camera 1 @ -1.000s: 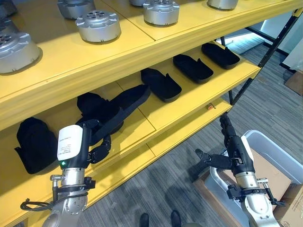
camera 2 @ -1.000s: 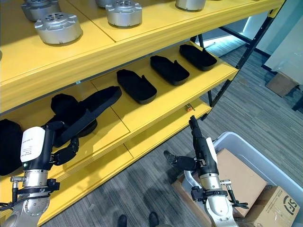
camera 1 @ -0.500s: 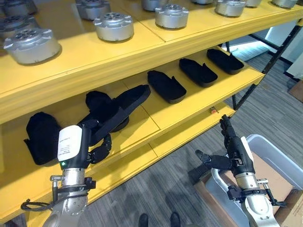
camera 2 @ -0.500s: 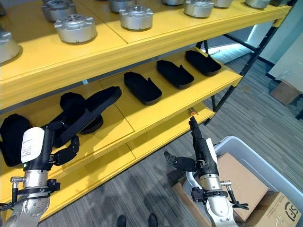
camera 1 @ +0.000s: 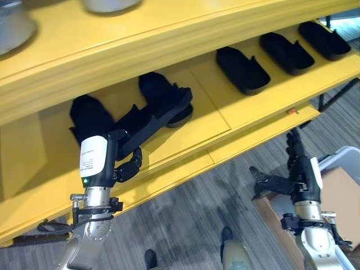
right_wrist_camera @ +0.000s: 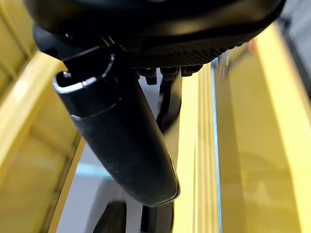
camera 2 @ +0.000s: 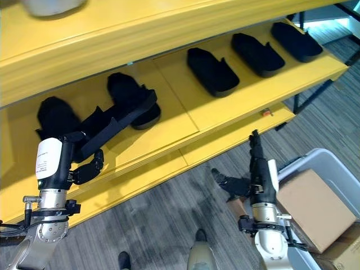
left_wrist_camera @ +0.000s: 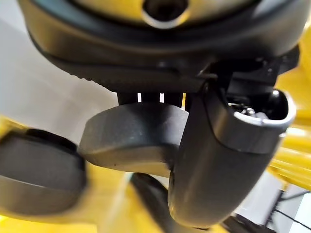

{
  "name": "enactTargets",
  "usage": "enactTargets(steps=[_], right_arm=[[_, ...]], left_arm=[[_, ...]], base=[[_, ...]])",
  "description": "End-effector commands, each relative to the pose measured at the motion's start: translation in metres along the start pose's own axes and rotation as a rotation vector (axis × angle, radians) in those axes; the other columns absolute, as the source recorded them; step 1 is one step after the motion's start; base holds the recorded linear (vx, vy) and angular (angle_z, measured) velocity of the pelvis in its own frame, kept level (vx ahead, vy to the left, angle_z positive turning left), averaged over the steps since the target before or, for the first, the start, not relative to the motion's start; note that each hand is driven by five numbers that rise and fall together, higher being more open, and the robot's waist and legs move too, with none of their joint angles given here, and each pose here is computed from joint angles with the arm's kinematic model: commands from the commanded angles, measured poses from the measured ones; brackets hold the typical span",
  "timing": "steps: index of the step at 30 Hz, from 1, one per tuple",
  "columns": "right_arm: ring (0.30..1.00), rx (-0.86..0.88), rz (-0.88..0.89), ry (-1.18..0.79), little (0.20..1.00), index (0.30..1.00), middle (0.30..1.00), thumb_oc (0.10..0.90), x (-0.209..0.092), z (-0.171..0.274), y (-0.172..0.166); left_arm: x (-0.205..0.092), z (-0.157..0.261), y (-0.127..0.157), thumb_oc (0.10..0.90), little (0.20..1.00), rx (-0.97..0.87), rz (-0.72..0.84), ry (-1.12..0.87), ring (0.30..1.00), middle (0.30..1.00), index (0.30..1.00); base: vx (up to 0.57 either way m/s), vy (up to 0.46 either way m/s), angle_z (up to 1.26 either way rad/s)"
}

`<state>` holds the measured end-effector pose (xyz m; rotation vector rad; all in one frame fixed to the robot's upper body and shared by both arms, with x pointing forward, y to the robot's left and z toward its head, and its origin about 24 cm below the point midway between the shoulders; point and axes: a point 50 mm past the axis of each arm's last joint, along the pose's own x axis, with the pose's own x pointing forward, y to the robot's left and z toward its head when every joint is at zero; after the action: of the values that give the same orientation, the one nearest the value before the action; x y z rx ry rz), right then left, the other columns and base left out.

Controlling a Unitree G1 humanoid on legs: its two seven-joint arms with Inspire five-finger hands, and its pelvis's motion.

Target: Move parts from the plastic box to the shelf.

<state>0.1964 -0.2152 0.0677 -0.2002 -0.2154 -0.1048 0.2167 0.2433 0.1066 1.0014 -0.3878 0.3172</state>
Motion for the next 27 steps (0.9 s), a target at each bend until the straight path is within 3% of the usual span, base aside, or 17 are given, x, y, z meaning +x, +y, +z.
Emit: enactTargets(steps=[1,15,27], right_arm=[[1.000,-0.053,-0.077,-0.279,1.000,1.000,1.000,0.900,0.012,0.046,-0.020],[1.000,-0.057,-0.058,-0.219,1.000,1.000,1.000,0.900,0.012,0.035,-0.013],[1.000,0.006,-0.055,-0.246,1.000,1.000,1.000,0.900,0.020,0.037,0.000]], left_arm=[[0.021,0.033,0.043,0.400,0.300,-0.041,0.259,-0.223,0.300,0.300,0.300],[0.013,0.024,0.055,0.400,0.300,0.018,0.294,-0.185,0.300,0.300,0.300],[0.027,0.036,0.061,0.400,0.300,0.041,0.339,-0.264,0.300,0.300,0.300]], base=[[0.11,0.155,0.53],[0.09,0.129,0.07],[-0.01,0.223,0.15]])
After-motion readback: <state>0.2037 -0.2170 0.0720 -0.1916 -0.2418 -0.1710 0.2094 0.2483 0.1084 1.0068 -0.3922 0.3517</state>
